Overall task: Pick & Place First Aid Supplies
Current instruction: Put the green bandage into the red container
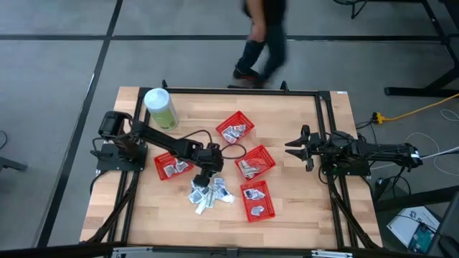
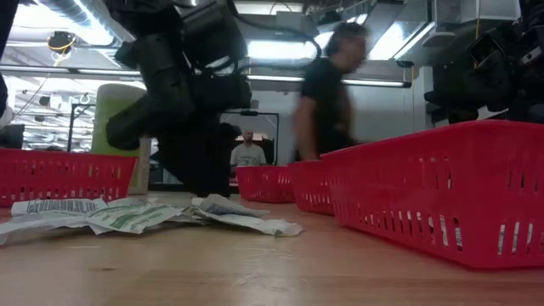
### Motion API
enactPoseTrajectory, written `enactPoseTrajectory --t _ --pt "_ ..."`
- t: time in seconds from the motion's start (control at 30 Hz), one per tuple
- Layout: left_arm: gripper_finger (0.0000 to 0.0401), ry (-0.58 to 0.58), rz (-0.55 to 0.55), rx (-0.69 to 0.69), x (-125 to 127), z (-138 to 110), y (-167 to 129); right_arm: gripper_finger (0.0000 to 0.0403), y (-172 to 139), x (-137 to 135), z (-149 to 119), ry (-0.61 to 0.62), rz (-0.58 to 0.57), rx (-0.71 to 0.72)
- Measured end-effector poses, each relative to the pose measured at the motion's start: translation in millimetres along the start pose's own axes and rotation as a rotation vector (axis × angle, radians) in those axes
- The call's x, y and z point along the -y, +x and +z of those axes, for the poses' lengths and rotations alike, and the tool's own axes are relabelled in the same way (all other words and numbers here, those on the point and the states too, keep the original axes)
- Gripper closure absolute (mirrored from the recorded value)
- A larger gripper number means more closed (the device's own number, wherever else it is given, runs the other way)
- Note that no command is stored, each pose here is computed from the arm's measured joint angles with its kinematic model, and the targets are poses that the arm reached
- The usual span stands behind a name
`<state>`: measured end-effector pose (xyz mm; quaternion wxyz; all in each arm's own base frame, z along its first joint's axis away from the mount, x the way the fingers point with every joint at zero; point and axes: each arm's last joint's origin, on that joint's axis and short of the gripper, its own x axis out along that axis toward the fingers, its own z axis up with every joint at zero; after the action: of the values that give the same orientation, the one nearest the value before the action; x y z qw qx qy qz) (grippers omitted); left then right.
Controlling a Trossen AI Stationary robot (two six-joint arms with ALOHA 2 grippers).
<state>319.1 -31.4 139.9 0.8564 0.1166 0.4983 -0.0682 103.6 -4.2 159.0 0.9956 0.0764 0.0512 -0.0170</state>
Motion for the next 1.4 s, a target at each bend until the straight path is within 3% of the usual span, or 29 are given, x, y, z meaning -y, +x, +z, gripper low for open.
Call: enactPoseTrajectory --t 0.17,0.33,0.53,0.77,1.13,1.4 --pt "0.0205 0.007 -0.004 -0.026 1 -3 10 0.0276 0 0 0 0.0 0.0 0.0" --pt "0.0213 0.025 -0.016 -0.04 2 -5 17 0.0276 0 0 0 0.0 0.0 0.0" --pt "0.0286 0.03 -0.105 -0.031 4 -5 17 0.0276 0 0 0 0.0 0.0 0.0" --pt "0.0392 0.018 -0.123 -0.033 2 -7 18 0.0276 0 0 0 0.0 0.0 0.0" --pt "0.0398 0.011 -0.056 0.028 -3 0 9 0.0276 0 0 0 0.0 0.0 0.0" --pt "0.0399 0.039 0.015 0.152 -9 22 -14 0.0276 0 0 0 0.0 0.0 0.0"
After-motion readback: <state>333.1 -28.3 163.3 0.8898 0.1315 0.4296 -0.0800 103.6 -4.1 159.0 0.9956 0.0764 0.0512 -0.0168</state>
